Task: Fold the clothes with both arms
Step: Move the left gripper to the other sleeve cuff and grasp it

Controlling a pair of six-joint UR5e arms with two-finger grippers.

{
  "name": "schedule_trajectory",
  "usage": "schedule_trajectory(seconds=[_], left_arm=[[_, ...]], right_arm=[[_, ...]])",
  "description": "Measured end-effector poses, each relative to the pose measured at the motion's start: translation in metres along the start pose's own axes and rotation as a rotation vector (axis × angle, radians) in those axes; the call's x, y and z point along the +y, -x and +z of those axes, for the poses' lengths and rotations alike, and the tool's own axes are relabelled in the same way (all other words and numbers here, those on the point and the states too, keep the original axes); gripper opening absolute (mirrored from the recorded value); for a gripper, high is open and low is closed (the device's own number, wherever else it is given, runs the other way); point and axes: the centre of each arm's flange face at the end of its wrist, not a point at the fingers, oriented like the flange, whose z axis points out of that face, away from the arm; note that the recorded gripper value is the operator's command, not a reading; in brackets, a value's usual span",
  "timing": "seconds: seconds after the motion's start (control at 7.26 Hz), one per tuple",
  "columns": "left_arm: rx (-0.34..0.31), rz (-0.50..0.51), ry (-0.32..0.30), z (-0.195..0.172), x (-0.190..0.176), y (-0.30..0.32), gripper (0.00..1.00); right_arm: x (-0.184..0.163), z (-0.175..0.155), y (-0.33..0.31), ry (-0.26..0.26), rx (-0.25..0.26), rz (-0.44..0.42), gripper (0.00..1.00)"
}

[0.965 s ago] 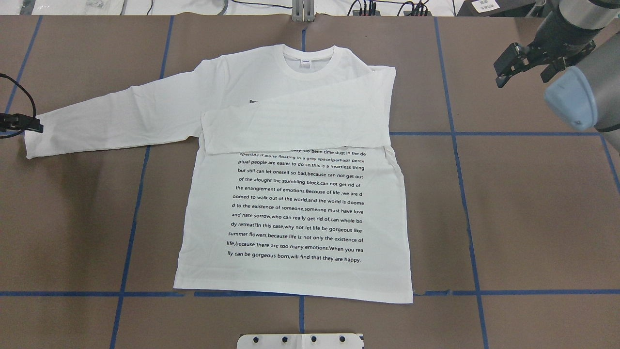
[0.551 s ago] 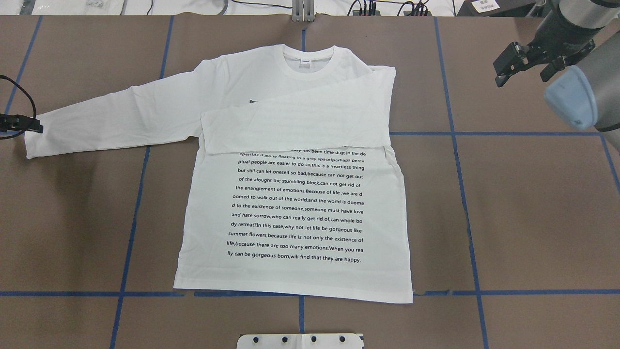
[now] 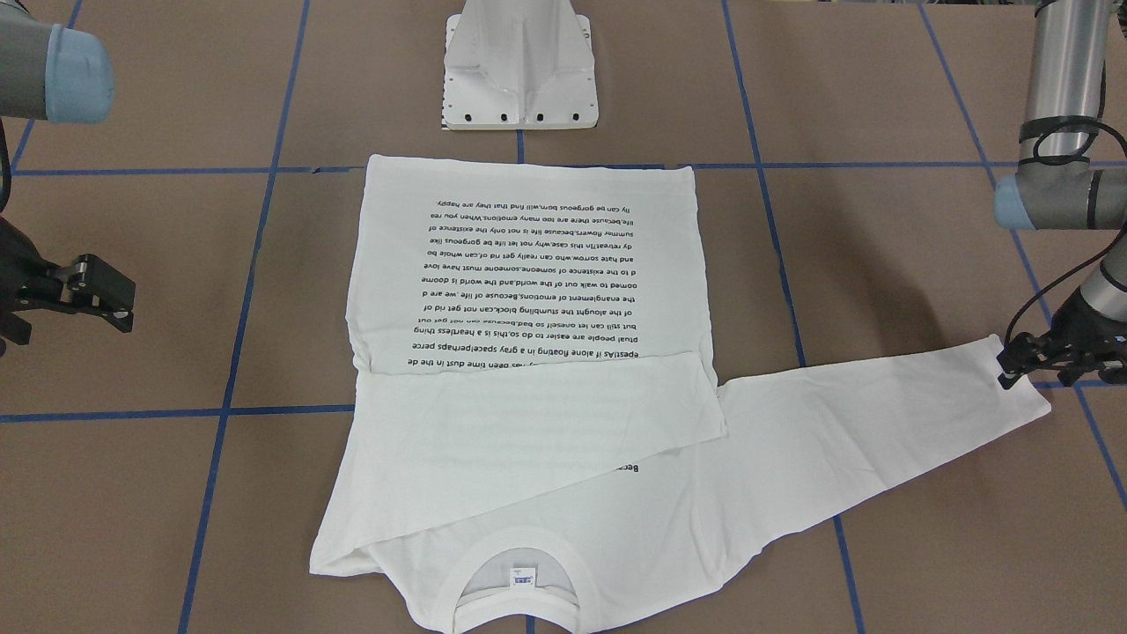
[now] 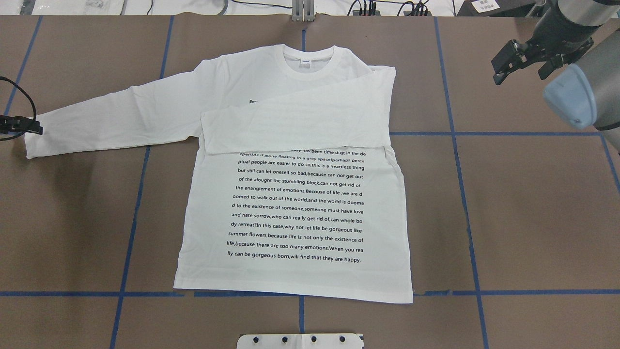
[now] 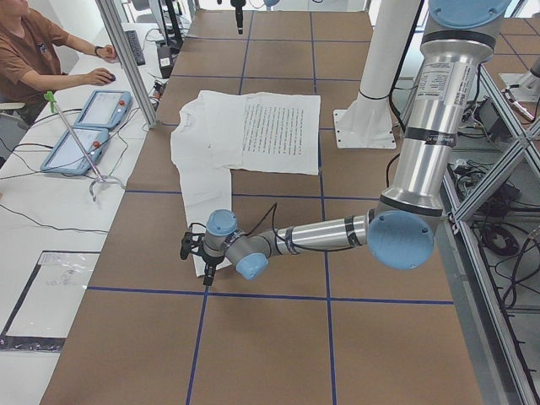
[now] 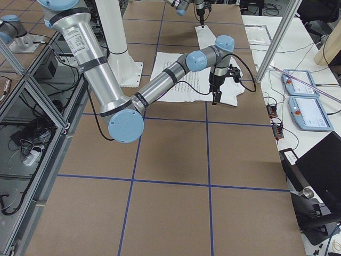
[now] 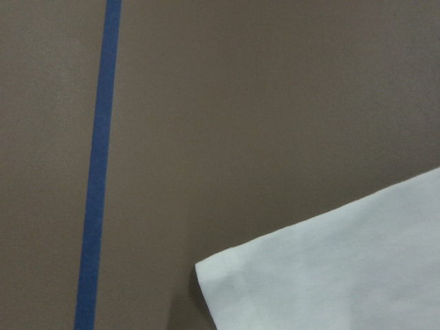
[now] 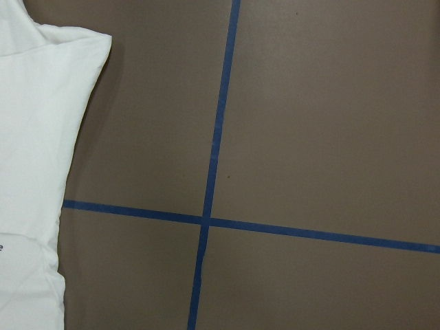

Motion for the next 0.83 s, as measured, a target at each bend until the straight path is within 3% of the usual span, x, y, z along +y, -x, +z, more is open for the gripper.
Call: schedule_trajectory(seconds=[0.14, 0.41, 0.83], left_arm=[[-0.002, -0.002, 0.003, 0.0012, 0.0009, 0.0015, 0.71], [-0.002, -0.005, 0.004, 0.0019, 0.0015, 0.0020, 0.46], [0.007, -0.021, -0.005, -0.0023, -0.0015, -0.0038, 0.20]], right_arm=[[0.0001, -0.0007, 0.0012, 0.001, -0.006, 0.000, 1.00], [0.0001, -0.0022, 0.0025, 0.001, -0.014, -0.001, 1.00], [-0.0001, -0.0041, 0.0017, -0.001, -0.016, 0.000, 1.00]])
